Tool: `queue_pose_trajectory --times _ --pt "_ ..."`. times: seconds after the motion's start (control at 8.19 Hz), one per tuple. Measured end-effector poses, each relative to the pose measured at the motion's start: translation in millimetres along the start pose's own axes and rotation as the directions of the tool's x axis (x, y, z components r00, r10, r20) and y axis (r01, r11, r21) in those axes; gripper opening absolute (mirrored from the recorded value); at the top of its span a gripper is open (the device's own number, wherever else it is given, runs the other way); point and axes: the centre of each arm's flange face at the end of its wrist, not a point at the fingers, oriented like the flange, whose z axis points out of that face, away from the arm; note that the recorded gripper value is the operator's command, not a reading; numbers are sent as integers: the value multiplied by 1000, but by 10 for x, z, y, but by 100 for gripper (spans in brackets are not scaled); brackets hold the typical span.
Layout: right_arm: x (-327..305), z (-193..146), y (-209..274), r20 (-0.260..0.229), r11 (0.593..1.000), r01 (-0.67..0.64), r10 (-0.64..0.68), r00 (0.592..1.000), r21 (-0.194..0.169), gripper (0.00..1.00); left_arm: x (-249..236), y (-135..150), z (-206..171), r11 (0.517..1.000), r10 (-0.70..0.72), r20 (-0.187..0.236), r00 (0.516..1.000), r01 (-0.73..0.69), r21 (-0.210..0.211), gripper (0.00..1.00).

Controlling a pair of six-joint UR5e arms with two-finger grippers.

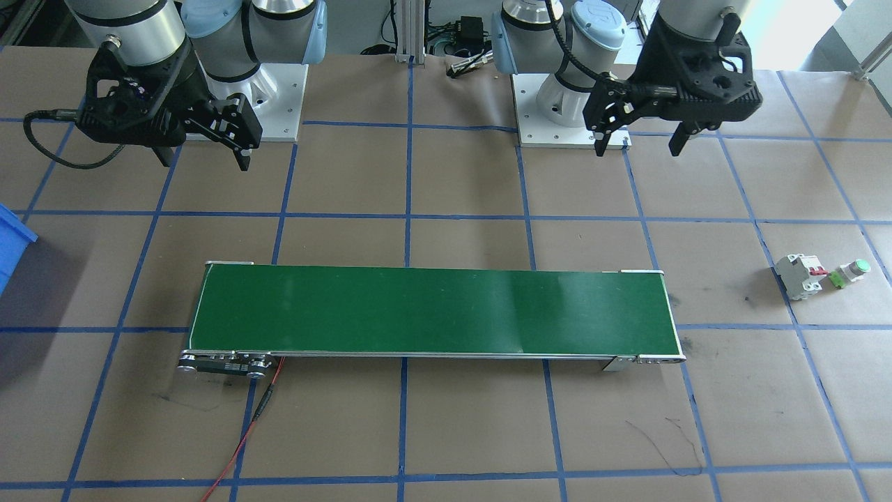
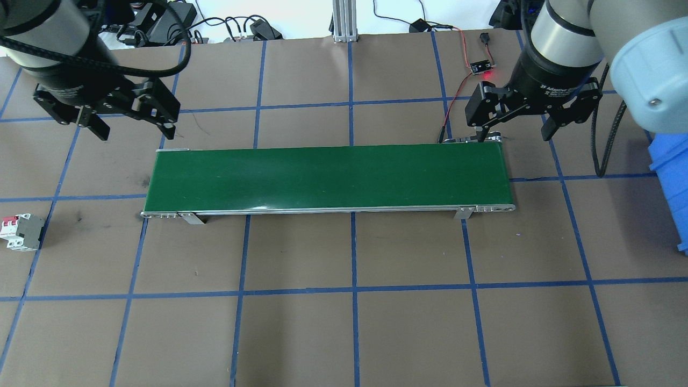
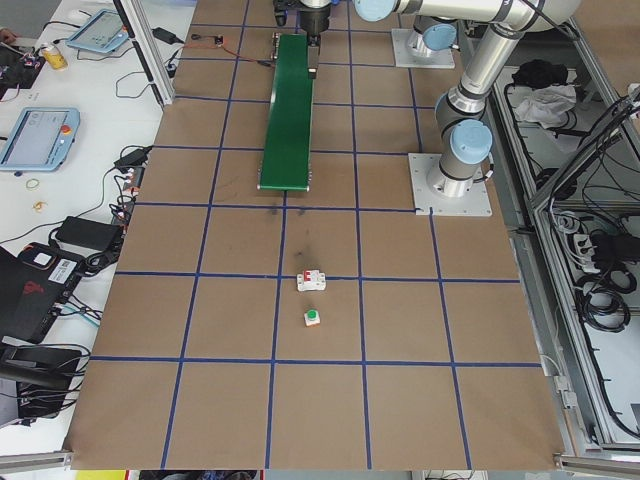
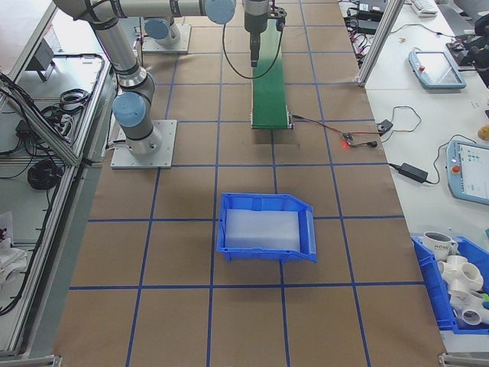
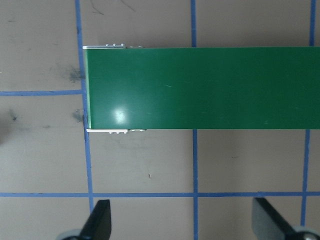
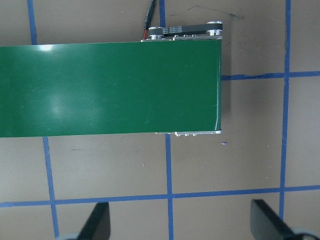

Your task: Move button from left to right

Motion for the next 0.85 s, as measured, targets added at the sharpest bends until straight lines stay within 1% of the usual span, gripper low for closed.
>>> queue_pose_trajectory --times 0.12,0.24,0.37,0.49,0.61,0.73,0.85 --pt "0 0 0 0 1000 0 0 1000 0 100 -392 -62 15 1000 -27 5 1000 27 -2 100" --pt "0 0 0 0 1000 0 0 1000 0 100 -948 -109 59 998 -69 10 998 70 -10 100" --pt "0 3 1 0 1000 0 0 1000 -1 100 -1573 -106 141 993 -113 5 994 113 -19 100" --pt "0 5 1 0 1000 0 0 1000 -1 100 -2173 -79 219 985 -170 -12 985 170 1 100" --pt "0 6 2 0 1000 0 0 1000 -1 100 -2738 -35 299 974 -226 -14 974 227 27 100" --pt "0 7 2 0 1000 -1 1 1000 -1 100 -3239 19 430 959 -279 -11 960 279 35 100" --pt "0 7 2 0 1000 -1 1 1000 -1 100 -3711 82 595 951 -308 2 951 308 42 100"
